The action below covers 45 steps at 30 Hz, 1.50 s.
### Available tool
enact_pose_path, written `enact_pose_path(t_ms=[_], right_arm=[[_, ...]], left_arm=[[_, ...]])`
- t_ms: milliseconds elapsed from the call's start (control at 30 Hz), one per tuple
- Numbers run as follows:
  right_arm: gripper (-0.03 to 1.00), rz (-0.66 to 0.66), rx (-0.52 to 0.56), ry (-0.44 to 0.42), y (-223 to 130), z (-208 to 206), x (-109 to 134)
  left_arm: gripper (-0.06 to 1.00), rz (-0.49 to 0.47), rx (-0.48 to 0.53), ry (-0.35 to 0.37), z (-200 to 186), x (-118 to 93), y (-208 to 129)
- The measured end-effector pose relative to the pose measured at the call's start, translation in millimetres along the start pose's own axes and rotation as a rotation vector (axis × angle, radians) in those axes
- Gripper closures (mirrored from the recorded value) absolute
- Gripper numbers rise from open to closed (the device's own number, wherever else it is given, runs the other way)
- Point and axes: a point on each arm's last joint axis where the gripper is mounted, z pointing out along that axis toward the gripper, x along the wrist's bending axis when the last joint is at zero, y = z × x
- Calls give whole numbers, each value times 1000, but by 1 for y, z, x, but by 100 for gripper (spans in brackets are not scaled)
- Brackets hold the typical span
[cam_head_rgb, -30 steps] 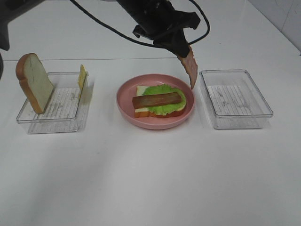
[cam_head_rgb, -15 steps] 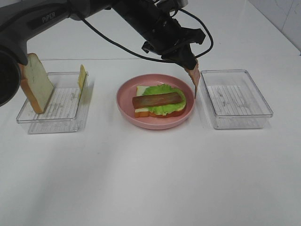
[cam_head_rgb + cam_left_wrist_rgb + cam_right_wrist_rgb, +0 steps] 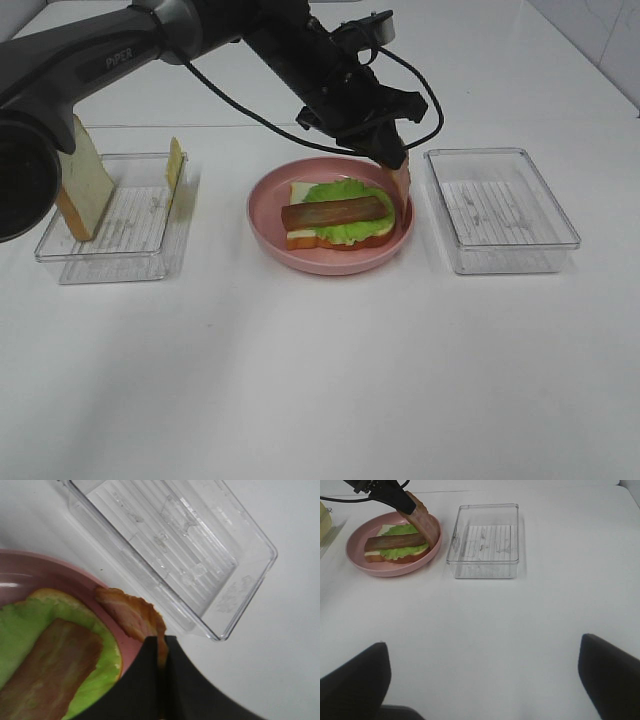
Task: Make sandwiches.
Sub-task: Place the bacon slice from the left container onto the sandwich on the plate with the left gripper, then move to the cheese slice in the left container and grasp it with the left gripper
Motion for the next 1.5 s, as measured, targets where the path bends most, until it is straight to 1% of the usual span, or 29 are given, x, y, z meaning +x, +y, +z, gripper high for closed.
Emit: enact_pose_path(t_ms=[33,67,100,133,167,200,233,300,333,400,433,467,533,567,633,667,800,1133,1167,1200,1233,1267,1300,1333,1367,1400,1433,1467,1500], right_arm=[[1,0,0,0,0,0,0],[1,0,0,0,0,0,0],[1,0,0,0,0,0,0],[1,0,0,0,0,0,0],[1,0,0,0,0,0,0],[1,0,0,0,0,0,0],[1,0,0,0,0,0,0],[1,0,0,0,0,0,0],[1,0,0,0,0,0,0],[1,0,0,0,0,0,0],[1,0,0,0,0,0,0],[1,0,0,0,0,0,0],[1,0,0,0,0,0,0],[1,0,0,0,0,0,0],[1,0,0,0,0,0,0],[1,0,0,0,0,0,0],[1,0,0,0,0,0,0],[1,0,0,0,0,0,0],[1,0,0,0,0,0,0],[1,0,0,0,0,0,0],[1,0,0,0,0,0,0],[1,0,0,0,0,0,0],[1,0,0,0,0,0,0],[1,0,0,0,0,0,0],[1,0,0,0,0,0,0],[1,0,0,0,0,0,0],[1,0,0,0,0,0,0],[1,0,0,0,0,0,0],[1,0,0,0,0,0,0]], left_arm=[[94,4,7,17,0,2,-1],[94,8,22,57,0,5,-2],[94,8,22,57,0,5,-2],[94,5,40,102,-1,9,-4],[94,4,48,129,-1,12,-4],[94,4,48,129,-1,12,-4],[94,-1,56,177,-2,16,-5],[94,-7,59,194,-2,18,-5],[94,-11,67,230,-3,21,-6],[94,-10,71,243,-3,22,-6],[94,-13,81,272,-4,24,-7],[94,-13,81,272,-4,24,-7],[94,-25,104,316,-5,28,-9],[94,-25,104,316,-5,28,-9],[94,-34,115,354,-7,31,-11],[94,-34,115,354,-7,31,-11],[94,-46,141,396,-8,35,-13],[93,-52,149,406,-9,35,-14],[87,-55,150,408,-9,36,-14],[87,-55,150,408,-9,36,-14],[71,-67,147,414,-9,36,-14],[59,-87,146,432,-10,37,-14],[59,-87,146,432,-10,37,-14],[31,-97,148,446,-11,38,-14],[31,-97,148,446,-11,38,-14],[10,-109,160,469,-14,38,-15],[10,-109,160,469,-14,38,-15],[1,-109,161,484,-18,38,-14],[-1,-107,154,488,-22,36,-12]])
